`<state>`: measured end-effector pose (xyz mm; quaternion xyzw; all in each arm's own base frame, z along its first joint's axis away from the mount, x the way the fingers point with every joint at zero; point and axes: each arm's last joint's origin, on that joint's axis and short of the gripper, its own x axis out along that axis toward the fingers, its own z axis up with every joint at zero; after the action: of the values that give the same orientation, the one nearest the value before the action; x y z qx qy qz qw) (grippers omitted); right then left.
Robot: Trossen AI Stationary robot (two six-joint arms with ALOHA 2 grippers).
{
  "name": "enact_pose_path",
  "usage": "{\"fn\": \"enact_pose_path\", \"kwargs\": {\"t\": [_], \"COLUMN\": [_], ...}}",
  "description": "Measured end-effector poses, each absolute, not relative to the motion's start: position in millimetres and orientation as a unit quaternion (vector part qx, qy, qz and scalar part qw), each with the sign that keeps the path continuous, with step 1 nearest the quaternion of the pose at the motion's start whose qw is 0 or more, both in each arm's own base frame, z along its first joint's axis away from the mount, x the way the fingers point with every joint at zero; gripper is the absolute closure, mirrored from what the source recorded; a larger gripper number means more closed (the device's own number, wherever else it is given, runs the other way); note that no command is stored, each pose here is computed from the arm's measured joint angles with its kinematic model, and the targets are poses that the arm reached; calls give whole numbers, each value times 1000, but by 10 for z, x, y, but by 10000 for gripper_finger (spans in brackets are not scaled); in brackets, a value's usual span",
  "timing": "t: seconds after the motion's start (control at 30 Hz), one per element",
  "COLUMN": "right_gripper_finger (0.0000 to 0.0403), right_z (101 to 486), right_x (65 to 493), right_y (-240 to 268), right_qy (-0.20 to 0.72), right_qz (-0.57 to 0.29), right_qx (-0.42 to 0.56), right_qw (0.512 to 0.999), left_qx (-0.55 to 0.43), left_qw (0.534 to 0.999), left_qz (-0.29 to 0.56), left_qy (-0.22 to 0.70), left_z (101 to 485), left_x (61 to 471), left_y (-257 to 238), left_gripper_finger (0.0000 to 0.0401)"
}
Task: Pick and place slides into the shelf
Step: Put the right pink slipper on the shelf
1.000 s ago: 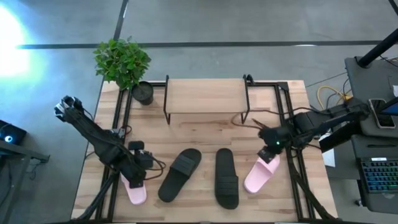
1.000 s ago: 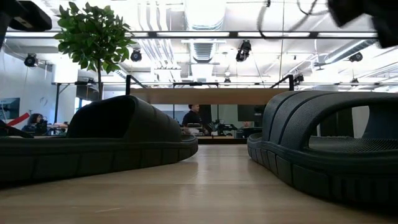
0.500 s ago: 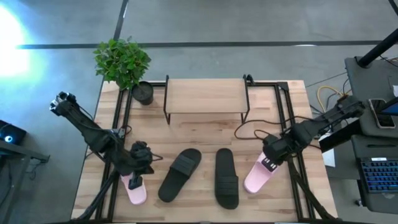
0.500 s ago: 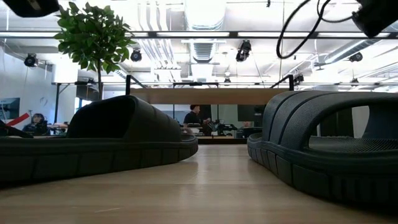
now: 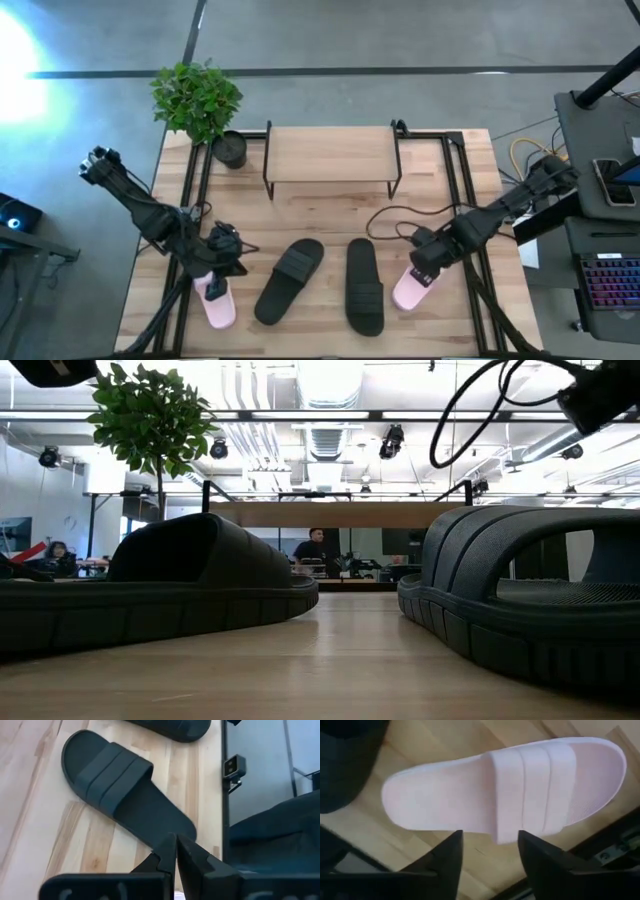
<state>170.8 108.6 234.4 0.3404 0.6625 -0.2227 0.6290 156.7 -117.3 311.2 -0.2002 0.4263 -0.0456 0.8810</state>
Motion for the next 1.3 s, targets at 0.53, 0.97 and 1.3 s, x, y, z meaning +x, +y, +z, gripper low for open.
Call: {"fn": "enact_pose_path", "kwargs": {"t": [0.53, 0.97, 1.3], "right_gripper_finger": [216, 216, 215], "right_z": [2206, 2103, 1758], "right_x": [1553, 1840, 1923], "right_y": [1681, 2279, 2393], "right_qy": [620, 601, 577], "right_qz": [-371, -387, -459], "right_qx": [146, -3, 2], "right_qw": [676, 700, 675], "left_qx": [-177, -151, -129], "left_qw": [872, 870, 868], "left_qz": [-20, 12, 38], "left_qy": [456, 469, 478], "left_z": [3005, 2779, 2606], "left_x": [1577, 1553, 1526], "left_y": [-1155, -1115, -1080], "left_gripper_finger": [401, 401, 401]}}
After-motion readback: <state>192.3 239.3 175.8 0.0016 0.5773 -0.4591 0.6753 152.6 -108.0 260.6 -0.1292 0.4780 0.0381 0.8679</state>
